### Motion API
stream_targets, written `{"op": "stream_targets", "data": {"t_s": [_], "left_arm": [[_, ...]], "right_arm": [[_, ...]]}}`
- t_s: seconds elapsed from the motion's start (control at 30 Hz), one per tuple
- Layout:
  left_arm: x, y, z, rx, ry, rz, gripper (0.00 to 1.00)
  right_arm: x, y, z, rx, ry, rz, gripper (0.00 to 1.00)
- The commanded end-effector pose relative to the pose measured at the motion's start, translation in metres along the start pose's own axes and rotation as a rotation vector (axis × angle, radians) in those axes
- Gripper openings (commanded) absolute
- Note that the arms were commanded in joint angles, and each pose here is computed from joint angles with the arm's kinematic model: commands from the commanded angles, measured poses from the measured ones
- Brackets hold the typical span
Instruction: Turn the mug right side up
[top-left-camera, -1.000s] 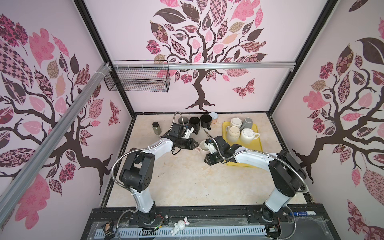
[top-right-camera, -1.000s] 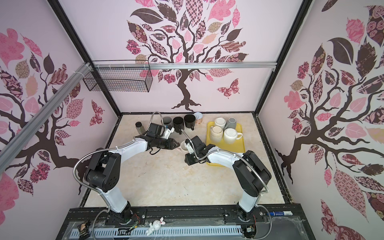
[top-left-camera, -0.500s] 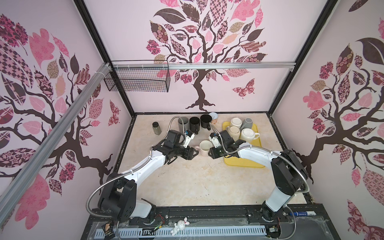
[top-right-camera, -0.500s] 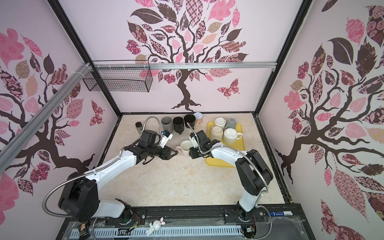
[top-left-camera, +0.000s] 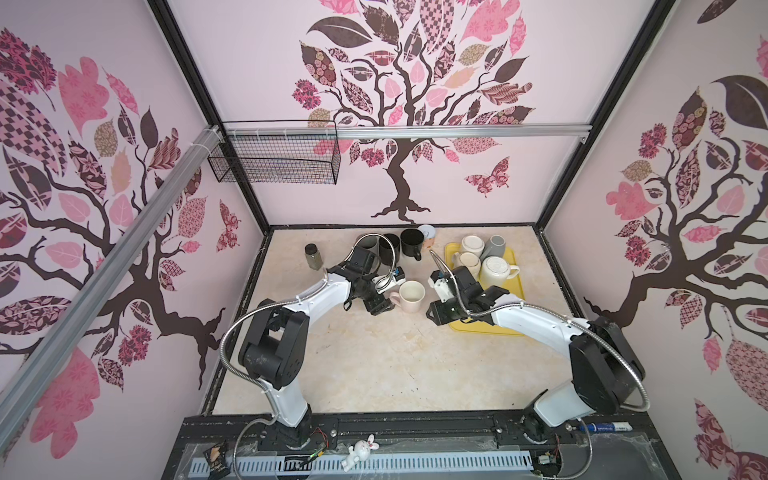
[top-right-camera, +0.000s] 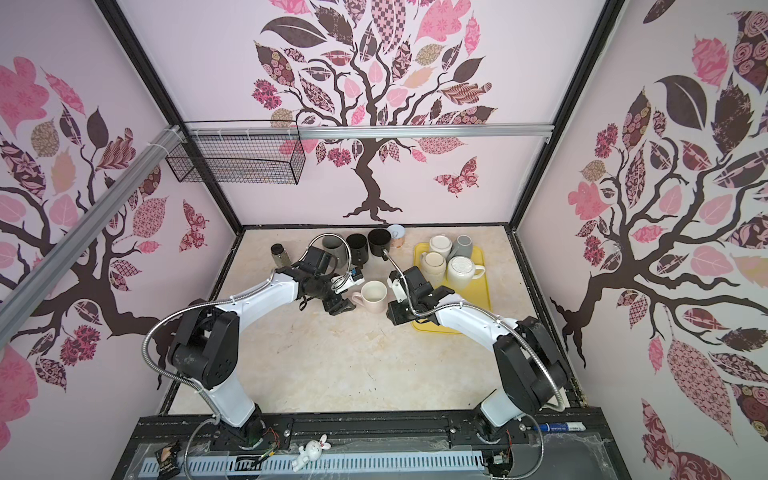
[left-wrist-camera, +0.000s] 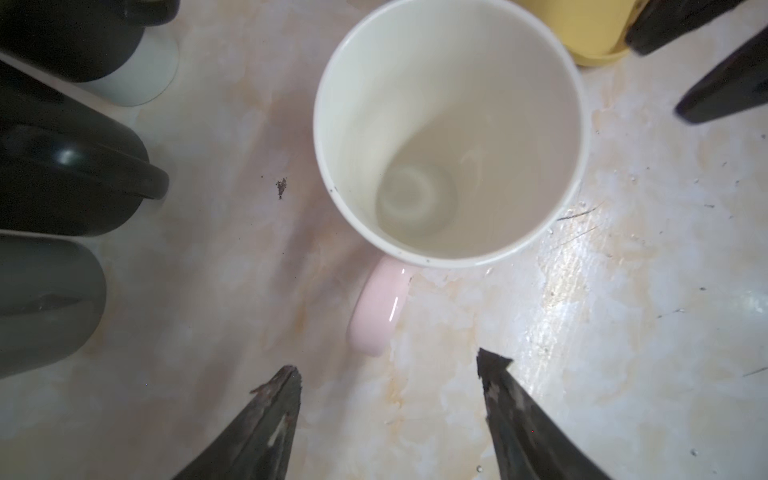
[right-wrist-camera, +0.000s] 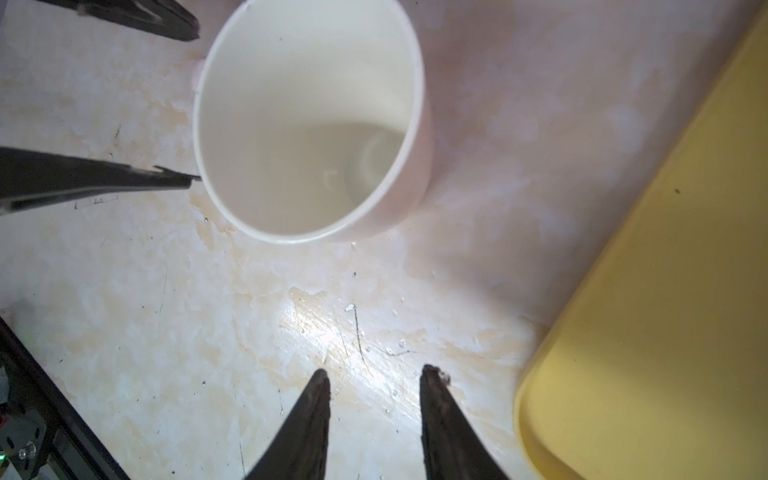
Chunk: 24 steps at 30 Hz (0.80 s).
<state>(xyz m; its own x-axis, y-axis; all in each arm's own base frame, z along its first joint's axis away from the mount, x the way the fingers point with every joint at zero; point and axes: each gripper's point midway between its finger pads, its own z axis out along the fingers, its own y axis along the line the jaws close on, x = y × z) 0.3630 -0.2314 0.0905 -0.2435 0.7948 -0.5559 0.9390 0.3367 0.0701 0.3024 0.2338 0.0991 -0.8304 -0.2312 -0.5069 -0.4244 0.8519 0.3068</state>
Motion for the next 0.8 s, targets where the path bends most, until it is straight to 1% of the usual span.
{"op": "stream_targets", "data": {"t_s": [0.0, 0.17, 0.23, 0.3, 0.33, 0.47, 0.57, 0.67, 0.77], "left_arm": [[-0.012, -0.001, -0.005, 0.062, -0.017, 0.113, 0.69], [-0.028, -0.009, 0.001, 0.103, -0.073, 0.142, 0.63], [-0.031, -0.012, 0.006, 0.116, -0.069, 0.157, 0.60], [-0.033, -0.011, 0.009, 0.127, -0.067, 0.156, 0.55], [-0.033, -0.012, 0.012, 0.140, -0.063, 0.152, 0.51], [-0.035, -0.016, 0.017, 0.155, -0.070, 0.161, 0.31], [-0.034, -0.016, 0.014, 0.134, -0.075, 0.158, 0.20], [-0.033, -0.016, 0.009, 0.106, -0.076, 0.155, 0.12], [-0.031, -0.011, 0.002, 0.045, -0.078, 0.122, 0.06]], "right_arm": [[0.004, -0.008, -0.015, 0.013, -0.022, 0.008, 0.39], [-0.001, -0.013, -0.022, 0.030, -0.036, -0.006, 0.40], [-0.005, -0.013, -0.023, 0.025, -0.037, -0.007, 0.39], [-0.007, -0.013, -0.024, 0.025, -0.039, -0.014, 0.40], [-0.009, -0.013, -0.026, 0.027, -0.042, -0.017, 0.39], [-0.012, -0.018, -0.031, 0.041, -0.051, -0.023, 0.40], [-0.013, -0.022, -0.036, 0.049, -0.060, -0.016, 0.40], [-0.015, -0.026, -0.042, 0.056, -0.077, -0.012, 0.40], [-0.022, -0.032, -0.046, 0.062, -0.103, 0.007, 0.40]]}}
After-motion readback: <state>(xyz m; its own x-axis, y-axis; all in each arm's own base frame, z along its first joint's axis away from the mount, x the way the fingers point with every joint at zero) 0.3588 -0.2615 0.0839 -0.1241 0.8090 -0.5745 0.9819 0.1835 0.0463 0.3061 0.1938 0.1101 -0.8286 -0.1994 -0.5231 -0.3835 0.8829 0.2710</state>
